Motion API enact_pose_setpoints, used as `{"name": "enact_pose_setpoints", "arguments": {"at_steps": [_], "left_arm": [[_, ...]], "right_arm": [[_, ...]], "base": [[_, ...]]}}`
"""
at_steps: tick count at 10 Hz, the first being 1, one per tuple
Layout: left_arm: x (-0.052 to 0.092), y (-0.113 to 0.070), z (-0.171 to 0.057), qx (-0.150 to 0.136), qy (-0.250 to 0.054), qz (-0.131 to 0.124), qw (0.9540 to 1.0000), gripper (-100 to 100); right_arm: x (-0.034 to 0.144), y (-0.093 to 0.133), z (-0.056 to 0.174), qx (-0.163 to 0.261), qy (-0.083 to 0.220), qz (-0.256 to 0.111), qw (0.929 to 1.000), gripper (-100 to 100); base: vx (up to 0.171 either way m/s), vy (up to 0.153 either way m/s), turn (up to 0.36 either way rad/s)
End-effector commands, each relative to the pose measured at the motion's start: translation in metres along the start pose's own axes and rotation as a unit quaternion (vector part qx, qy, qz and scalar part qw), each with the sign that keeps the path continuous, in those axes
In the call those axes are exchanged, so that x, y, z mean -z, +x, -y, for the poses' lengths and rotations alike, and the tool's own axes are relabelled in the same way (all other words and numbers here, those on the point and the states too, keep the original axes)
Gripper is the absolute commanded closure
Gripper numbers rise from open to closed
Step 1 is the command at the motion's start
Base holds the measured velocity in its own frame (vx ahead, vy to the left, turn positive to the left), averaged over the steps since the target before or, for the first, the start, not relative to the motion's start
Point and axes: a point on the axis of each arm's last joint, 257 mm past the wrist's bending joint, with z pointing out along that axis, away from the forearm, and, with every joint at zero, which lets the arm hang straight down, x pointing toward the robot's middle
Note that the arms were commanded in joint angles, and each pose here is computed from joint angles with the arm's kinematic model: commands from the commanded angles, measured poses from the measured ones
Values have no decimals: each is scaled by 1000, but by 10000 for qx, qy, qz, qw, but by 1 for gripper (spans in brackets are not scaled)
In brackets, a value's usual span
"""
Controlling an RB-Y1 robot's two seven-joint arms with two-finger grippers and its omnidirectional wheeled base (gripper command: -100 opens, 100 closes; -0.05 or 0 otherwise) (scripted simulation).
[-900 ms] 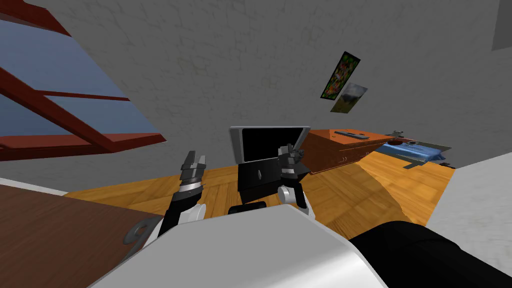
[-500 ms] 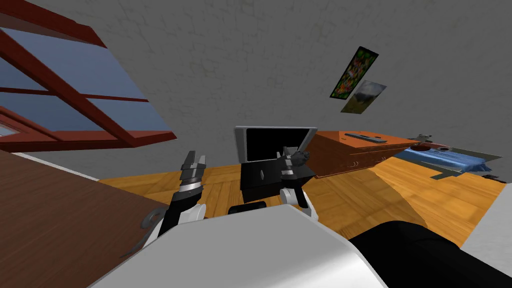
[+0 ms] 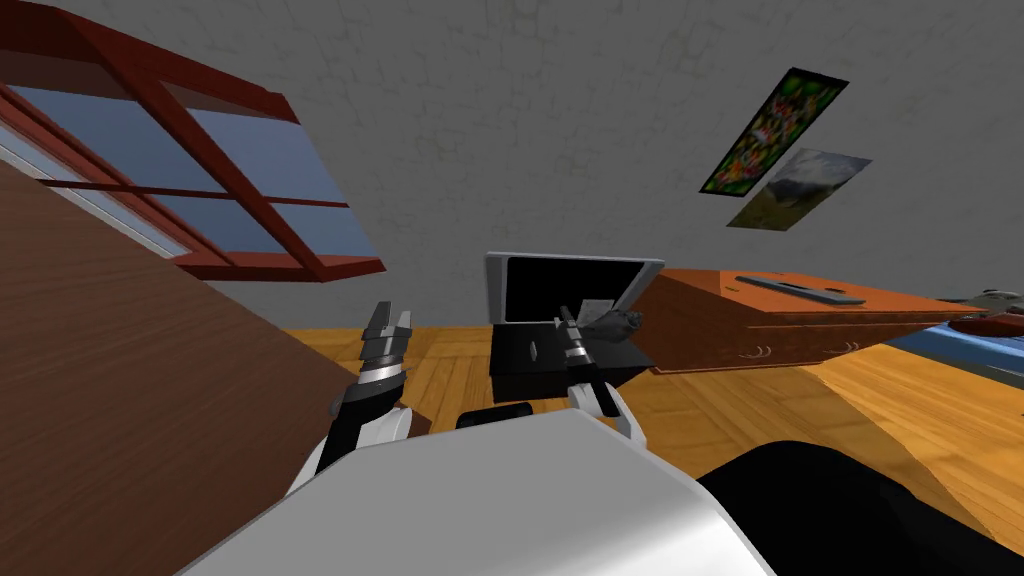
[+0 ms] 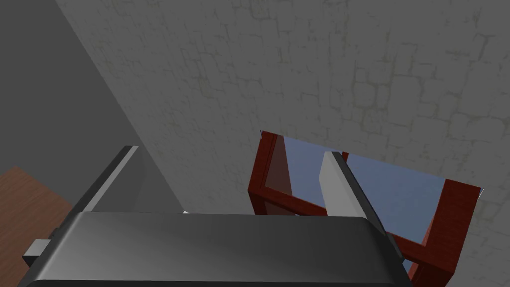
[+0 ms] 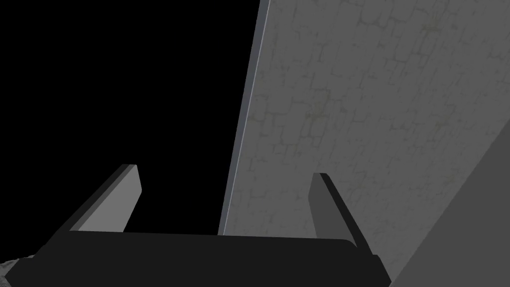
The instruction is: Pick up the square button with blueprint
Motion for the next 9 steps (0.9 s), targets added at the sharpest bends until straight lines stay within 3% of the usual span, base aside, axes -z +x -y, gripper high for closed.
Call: {"name": "enact_pose_setpoints", "arguments": {"at_steps": [1, 5, 6, 8, 9], "left_arm": [[0, 0, 0, 0, 0, 0, 10000, 0], [0, 0, 0, 0, 0, 0, 10000, 0], [0, 0, 0, 0, 0, 0, 10000, 0], [0, 0, 0, -1, 0, 0, 10000, 0], [0, 0, 0, 0, 0, 0, 10000, 0]], "right_arm": [[10, -2, 33, 245, 409, -67, 9988, -100], [49, -23, 113, 872, 1500, -211, 9846, -100], [49, -23, 113, 872, 1500, -211, 9846, -100], [74, -37, 151, 1192, 2056, -286, 9709, -100], [74, -37, 151, 1192, 2056, -286, 9709, -100]], "base": [[-31, 19, 256], [-26, 20, 294], [-18, 13, 91], [-14, 20, 252], [-15, 12, 116]]}}
